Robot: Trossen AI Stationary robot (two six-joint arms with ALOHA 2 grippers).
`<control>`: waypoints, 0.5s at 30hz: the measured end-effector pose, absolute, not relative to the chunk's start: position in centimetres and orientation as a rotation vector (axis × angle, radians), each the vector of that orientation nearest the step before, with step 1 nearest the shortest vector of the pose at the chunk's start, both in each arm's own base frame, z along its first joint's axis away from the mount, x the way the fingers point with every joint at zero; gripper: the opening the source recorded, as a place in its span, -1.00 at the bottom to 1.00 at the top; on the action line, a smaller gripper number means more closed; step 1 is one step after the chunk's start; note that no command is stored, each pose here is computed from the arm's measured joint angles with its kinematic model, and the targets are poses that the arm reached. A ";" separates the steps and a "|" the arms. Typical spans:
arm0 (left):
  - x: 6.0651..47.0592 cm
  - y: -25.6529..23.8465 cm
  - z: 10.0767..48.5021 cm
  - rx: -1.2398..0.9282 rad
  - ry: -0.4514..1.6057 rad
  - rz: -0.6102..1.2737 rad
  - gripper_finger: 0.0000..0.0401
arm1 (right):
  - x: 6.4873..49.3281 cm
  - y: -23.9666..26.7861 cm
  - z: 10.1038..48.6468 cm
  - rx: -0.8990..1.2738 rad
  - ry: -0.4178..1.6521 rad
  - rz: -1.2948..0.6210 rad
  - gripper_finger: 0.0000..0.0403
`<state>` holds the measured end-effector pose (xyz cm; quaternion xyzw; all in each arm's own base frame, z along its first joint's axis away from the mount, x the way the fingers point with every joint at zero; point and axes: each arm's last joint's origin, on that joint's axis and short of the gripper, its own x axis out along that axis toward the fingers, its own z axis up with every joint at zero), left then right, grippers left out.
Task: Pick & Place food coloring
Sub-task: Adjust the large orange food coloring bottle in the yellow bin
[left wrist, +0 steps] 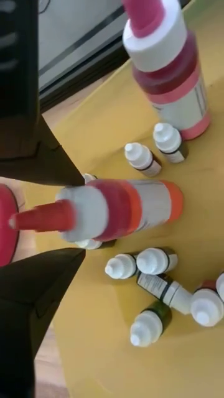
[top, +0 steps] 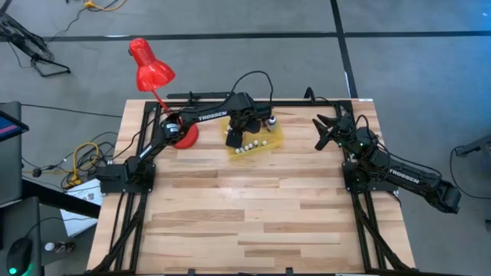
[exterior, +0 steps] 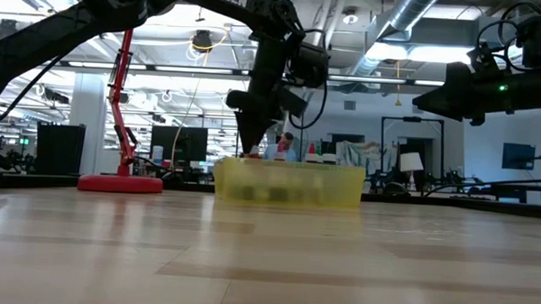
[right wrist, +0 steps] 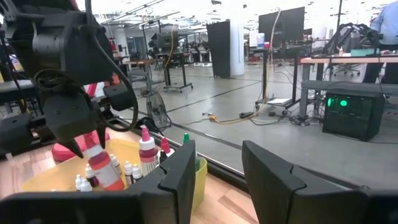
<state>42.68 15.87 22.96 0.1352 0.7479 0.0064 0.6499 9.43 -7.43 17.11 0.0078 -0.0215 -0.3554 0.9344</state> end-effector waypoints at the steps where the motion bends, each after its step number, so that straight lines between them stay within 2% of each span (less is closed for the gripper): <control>1: 42.7 15.8 23.0 0.312 1.697 0.010 -0.17 | 9.4 -7.4 17.1 0.016 -0.044 -0.727 -0.39; 7: 43.0 15.7 23.0 0.326 1.674 0.019 -0.14 | 9.4 -7.4 17.1 0.016 -0.044 -0.727 -0.39; 15: 43.0 15.8 23.0 0.282 1.676 0.122 -0.14 | 9.4 -7.4 17.1 0.016 -0.043 -0.727 -0.39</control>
